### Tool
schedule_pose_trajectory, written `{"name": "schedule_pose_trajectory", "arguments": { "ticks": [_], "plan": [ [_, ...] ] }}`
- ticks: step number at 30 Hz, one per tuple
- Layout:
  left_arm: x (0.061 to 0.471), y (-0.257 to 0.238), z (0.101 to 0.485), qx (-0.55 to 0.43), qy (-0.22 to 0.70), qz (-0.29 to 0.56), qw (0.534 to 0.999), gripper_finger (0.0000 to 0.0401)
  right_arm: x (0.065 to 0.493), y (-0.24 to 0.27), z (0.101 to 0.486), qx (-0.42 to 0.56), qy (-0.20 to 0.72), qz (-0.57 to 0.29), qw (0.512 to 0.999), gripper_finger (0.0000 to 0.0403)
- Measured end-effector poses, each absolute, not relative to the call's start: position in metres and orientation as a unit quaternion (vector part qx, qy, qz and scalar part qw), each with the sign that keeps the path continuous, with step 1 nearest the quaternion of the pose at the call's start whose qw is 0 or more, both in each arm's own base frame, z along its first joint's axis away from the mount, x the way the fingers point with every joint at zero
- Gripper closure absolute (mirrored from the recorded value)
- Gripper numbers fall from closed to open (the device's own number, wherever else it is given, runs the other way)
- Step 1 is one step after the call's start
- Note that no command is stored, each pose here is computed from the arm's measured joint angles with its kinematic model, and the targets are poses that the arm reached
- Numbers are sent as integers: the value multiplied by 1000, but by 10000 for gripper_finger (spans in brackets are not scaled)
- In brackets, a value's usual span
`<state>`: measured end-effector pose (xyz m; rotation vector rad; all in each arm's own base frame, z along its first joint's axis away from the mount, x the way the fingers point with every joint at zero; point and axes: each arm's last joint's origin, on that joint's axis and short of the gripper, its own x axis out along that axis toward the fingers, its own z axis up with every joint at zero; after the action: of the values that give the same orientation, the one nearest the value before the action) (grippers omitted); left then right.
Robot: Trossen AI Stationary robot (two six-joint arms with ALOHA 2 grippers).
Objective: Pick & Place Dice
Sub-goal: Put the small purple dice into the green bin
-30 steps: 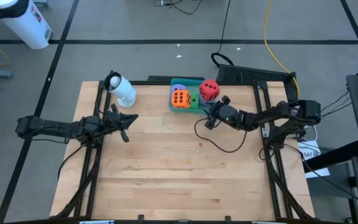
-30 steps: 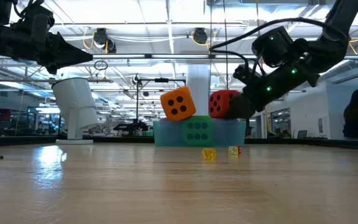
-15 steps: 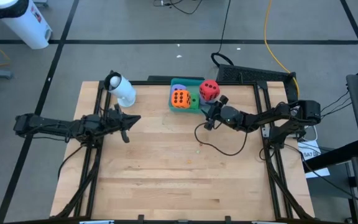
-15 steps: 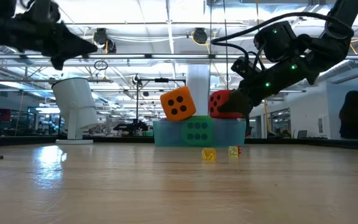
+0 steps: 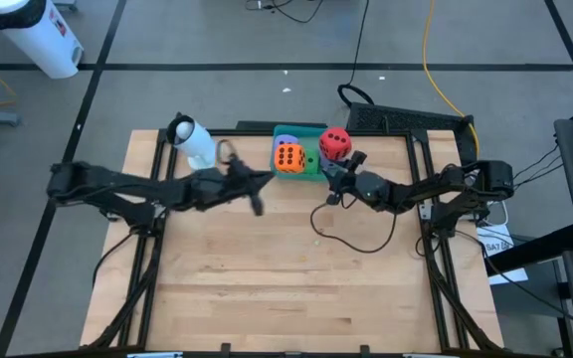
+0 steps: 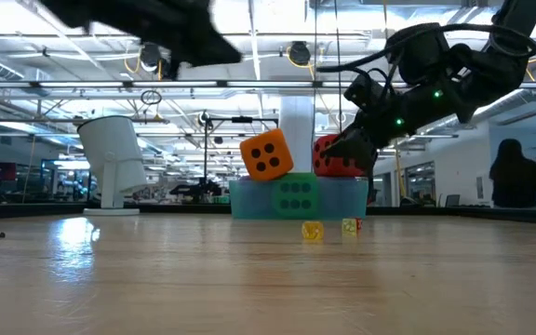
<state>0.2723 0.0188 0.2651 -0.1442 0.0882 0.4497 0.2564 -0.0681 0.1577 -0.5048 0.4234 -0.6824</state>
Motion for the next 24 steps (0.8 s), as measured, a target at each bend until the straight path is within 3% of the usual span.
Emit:
{"name": "schedule_pose_trajectory", "arguments": {
  "ticks": [12, 24],
  "plan": [
    [377, 66, 244, -95, 98, 165, 977, 397, 260, -58, 167, -286, 172, -334, 882, 218],
    [416, 102, 227, -117, 165, 151, 968, 398, 261, -58, 171, -308, 164, -334, 876, 218]
  ]
}}
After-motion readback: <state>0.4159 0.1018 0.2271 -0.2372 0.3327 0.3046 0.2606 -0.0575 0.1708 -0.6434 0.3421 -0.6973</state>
